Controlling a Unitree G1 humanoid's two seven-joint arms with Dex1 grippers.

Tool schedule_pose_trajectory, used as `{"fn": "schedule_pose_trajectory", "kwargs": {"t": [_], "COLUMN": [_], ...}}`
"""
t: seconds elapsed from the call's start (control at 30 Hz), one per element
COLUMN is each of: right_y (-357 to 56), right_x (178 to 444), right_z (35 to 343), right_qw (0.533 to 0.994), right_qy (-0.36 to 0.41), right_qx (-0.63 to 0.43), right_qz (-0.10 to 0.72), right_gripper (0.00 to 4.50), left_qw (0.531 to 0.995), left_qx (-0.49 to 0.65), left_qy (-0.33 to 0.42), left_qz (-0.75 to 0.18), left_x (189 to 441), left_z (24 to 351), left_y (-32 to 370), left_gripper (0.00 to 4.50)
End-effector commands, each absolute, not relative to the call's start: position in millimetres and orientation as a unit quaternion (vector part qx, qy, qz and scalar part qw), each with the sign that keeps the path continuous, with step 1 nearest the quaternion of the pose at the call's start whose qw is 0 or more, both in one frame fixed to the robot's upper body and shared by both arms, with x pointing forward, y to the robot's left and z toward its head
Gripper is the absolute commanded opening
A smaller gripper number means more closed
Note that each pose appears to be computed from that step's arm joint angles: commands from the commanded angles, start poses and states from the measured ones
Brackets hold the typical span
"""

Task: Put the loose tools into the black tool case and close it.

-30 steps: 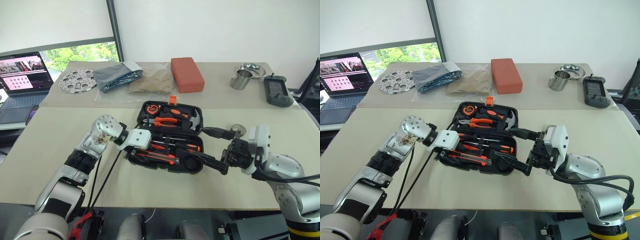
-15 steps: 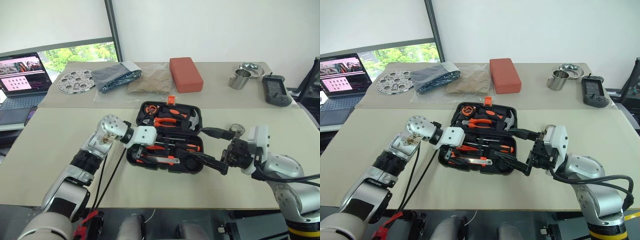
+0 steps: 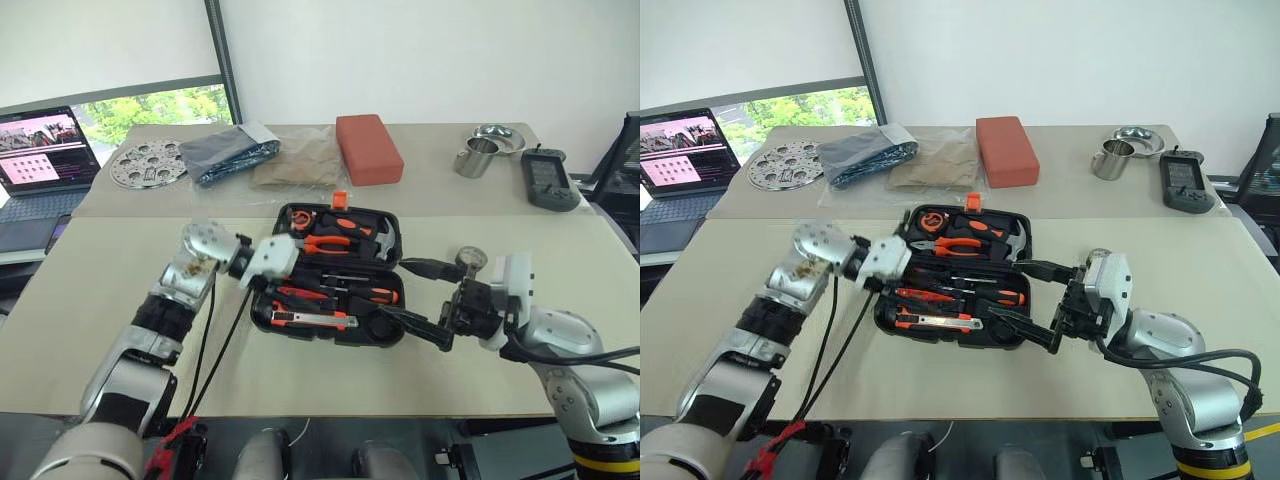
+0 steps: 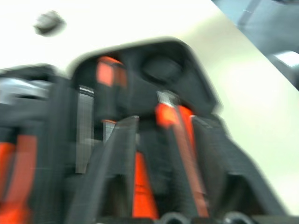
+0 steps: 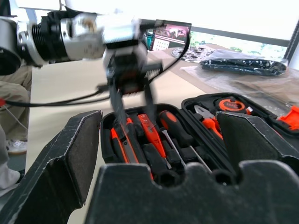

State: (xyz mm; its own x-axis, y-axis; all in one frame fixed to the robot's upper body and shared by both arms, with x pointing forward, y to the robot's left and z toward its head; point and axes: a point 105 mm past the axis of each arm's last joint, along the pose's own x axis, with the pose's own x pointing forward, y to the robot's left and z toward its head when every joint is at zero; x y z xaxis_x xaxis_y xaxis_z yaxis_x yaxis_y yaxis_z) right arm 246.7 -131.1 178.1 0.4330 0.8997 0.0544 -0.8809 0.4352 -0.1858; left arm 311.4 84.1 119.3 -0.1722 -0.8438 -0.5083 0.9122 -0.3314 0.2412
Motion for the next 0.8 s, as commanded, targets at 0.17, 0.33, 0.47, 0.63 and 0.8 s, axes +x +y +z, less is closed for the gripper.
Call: {"fn": "schedule_pose_trajectory", "kwargs": {"t": [0.17, 0.33, 0.47, 0.63, 0.8], "right_y": [-133.0, -133.9, -134.1, -134.4, -134.8], "right_x": [241.5, 241.1, 241.0, 240.2, 240.1], "right_z": [184.9, 183.9, 183.5, 182.9, 183.0], "right_qw": [0.842, 0.844, 0.844, 0.844, 0.844], "right_qy": [-0.095, -0.094, -0.093, -0.092, -0.091], "right_qx": [-0.073, -0.073, -0.073, -0.072, -0.073], "right_qz": [0.525, 0.524, 0.523, 0.523, 0.523], "right_gripper": [4.5, 4.5, 4.5, 4.5, 4.5], "left_qw": [0.565, 0.56, 0.563, 0.569, 0.573], "left_qx": [0.36, 0.367, 0.36, 0.34, 0.331], "left_qy": [0.047, 0.052, 0.062, 0.09, 0.123], "left_qz": [-0.741, -0.741, -0.741, -0.743, -0.74], "left_x": [326.4, 327.1, 327.5, 328.5, 331.0], "left_z": [112.0, 101.2, 93.3, 83.8, 73.4], "left_y": [93.2, 93.6, 92.5, 92.1, 94.6], "left_gripper": [0.09, 0.09, 0.09, 0.09, 0.09]}}
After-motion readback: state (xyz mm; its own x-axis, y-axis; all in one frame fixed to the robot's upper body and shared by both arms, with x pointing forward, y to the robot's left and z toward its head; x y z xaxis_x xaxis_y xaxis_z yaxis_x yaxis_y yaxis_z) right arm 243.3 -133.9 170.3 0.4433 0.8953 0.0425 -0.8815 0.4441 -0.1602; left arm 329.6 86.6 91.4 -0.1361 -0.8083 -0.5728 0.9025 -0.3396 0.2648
